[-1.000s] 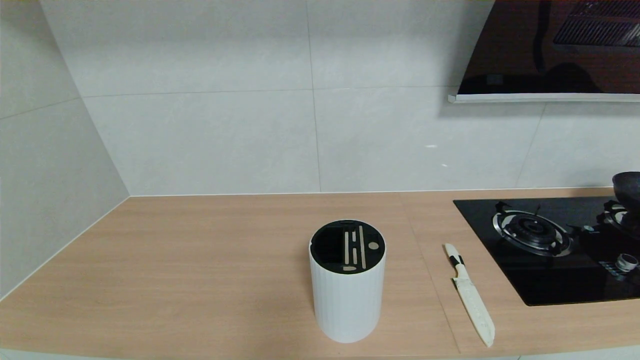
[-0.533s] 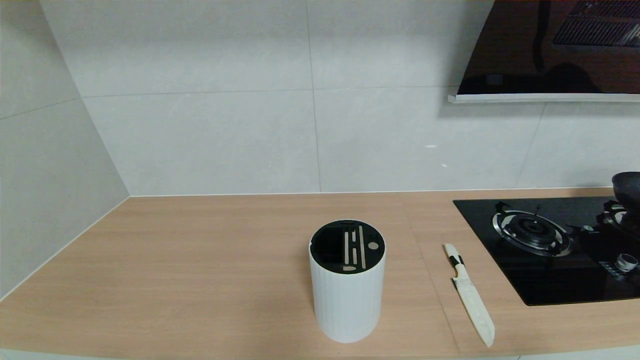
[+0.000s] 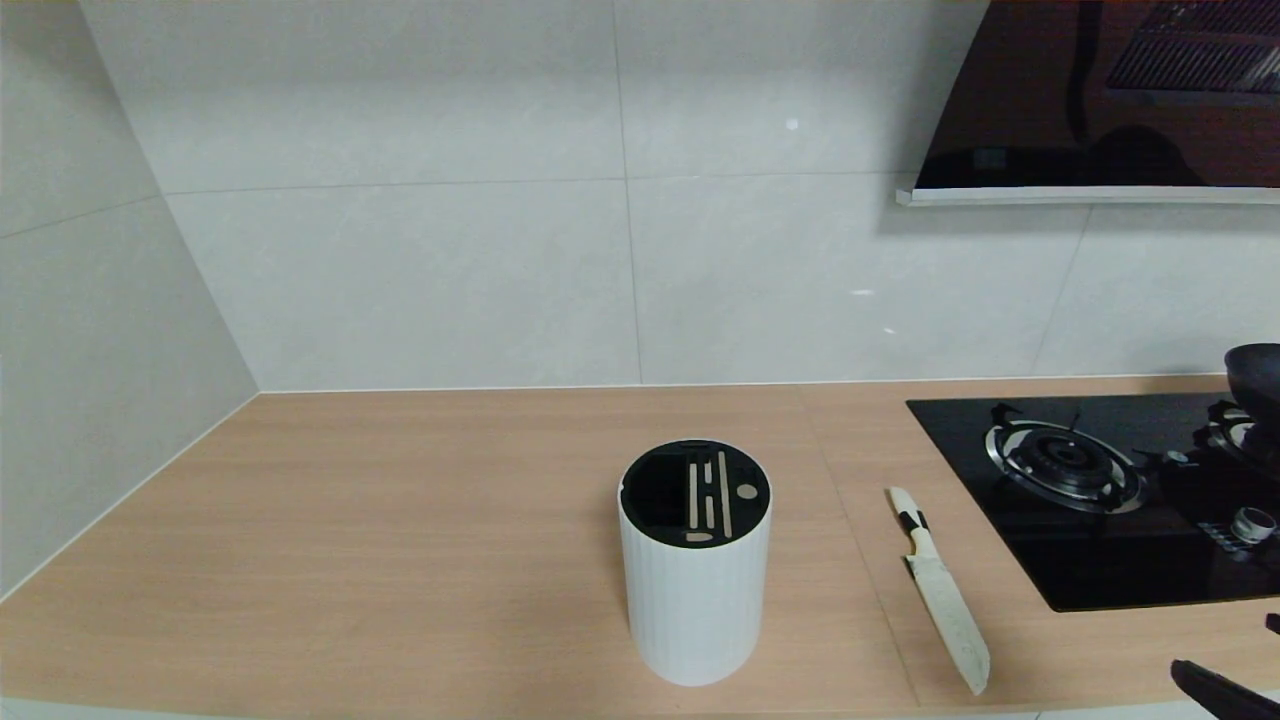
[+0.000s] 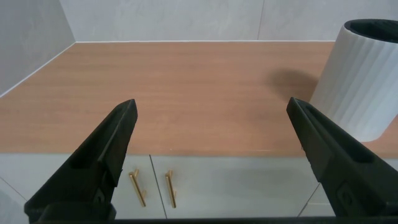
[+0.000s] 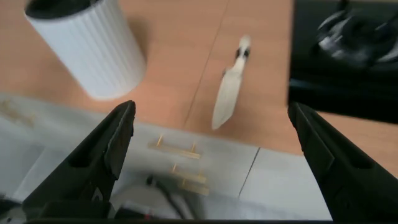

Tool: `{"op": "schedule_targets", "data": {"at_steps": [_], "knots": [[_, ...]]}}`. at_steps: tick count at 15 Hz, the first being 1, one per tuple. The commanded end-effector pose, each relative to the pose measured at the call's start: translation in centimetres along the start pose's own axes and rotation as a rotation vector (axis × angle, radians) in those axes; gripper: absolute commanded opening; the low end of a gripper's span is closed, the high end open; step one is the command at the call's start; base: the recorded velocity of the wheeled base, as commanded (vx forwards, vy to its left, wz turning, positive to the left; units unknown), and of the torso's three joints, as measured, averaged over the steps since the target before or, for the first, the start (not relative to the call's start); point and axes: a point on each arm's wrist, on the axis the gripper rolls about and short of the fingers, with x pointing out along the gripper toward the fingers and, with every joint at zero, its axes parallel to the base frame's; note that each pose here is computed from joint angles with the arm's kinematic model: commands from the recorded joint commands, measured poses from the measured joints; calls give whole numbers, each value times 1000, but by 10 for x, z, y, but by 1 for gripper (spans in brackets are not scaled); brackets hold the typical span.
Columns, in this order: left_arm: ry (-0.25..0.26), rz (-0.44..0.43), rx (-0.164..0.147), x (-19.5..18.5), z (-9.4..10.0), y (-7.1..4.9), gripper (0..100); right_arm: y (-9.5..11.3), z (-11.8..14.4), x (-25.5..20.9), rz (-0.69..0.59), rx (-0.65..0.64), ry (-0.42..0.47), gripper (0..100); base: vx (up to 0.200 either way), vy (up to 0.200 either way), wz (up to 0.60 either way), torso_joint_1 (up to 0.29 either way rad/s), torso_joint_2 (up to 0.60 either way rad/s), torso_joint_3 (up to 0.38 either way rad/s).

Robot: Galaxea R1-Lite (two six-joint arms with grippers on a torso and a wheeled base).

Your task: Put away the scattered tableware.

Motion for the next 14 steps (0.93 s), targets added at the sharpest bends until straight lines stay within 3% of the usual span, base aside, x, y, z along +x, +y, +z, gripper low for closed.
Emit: {"op": "schedule_targets", "data": {"at_steps": [1, 7, 12, 14], "knots": [[1, 1, 0, 0, 0, 0, 100, -4, 12, 54, 19, 11, 151, 100, 0, 0, 0, 0, 0, 0], [3, 1, 0, 0, 0, 0, 100, -9, 4, 145, -23, -11, 238, 100, 0, 0, 0, 0, 0, 0], [1, 1, 0, 0, 0, 0, 100, -8, -3, 186, -23, -25, 251, 100, 0, 0, 0, 0, 0, 0], [0, 1, 0, 0, 0, 0, 100, -10, -17, 205, -48, -27, 322, 100, 0, 0, 0, 0, 0, 0]]}}
